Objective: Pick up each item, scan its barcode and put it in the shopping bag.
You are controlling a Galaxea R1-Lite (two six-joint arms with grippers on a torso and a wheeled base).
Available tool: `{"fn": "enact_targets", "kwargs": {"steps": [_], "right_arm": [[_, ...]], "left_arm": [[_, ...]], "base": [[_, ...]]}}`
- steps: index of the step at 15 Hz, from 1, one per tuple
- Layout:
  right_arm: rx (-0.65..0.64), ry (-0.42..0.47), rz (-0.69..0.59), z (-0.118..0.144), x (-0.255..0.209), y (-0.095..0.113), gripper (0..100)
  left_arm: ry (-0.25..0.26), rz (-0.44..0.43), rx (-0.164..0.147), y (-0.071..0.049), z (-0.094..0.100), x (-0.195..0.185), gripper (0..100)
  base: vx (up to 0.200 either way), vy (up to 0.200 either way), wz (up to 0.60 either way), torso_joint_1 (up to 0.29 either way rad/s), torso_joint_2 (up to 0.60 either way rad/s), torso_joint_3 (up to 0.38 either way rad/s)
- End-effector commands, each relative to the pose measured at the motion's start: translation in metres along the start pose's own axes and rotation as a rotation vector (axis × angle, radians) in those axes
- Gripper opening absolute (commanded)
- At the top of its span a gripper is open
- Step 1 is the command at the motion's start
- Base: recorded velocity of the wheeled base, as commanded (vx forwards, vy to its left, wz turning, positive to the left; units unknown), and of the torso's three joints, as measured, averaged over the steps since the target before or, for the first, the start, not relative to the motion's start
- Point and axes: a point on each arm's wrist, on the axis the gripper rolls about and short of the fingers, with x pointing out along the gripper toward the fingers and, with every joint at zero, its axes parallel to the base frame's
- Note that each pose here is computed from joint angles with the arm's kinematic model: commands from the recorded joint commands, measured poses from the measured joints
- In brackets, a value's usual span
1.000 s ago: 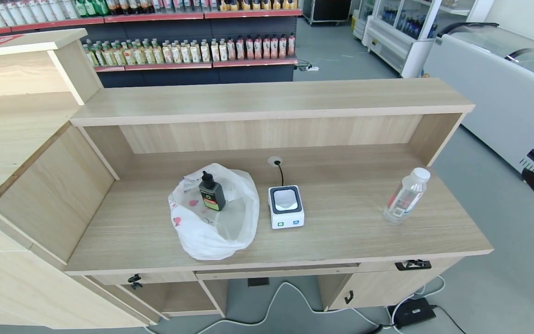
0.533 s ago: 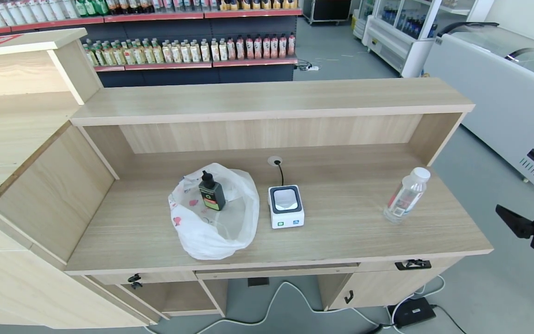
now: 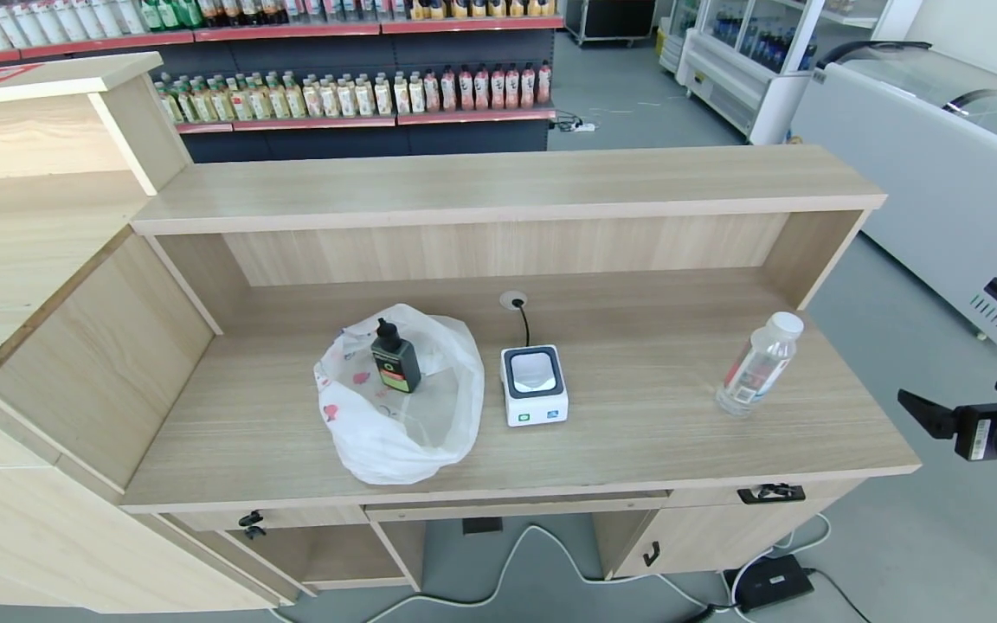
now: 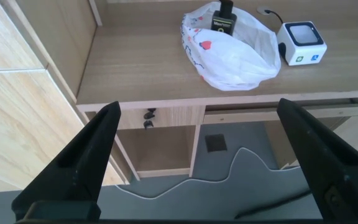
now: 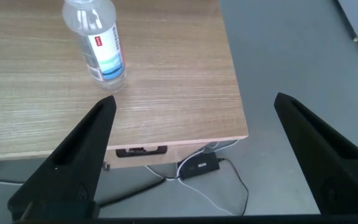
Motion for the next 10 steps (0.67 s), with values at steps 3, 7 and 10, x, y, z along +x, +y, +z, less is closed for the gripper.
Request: {"fn": "enact_targets", "kwargs": {"steps": [3, 7, 10], "right_arm": [[0.003, 0.015, 0.001, -0.012, 0.043, -0.01, 100], [-0.028, 0.014, 0.024, -0.018, 0.058, -0.006, 100], [-0.041, -0.03, 0.125, -0.019, 0.07, 0.012, 100]], "left_arm": [[-0.001, 0.001, 0.0, 0.0, 0.0, 0.0, 100], [-0.001, 0.001, 0.002, 0.0, 0.0, 0.0, 100], [-0.001, -0.001, 0.0, 0.0, 0.0, 0.0, 100]], "base": [[0.0, 0.0, 0.0, 0.0, 0.0, 0.0], [0.0, 0.0, 0.0, 0.0, 0.0, 0.0], [0.0, 0.0, 0.0, 0.0, 0.0, 0.0]]}}
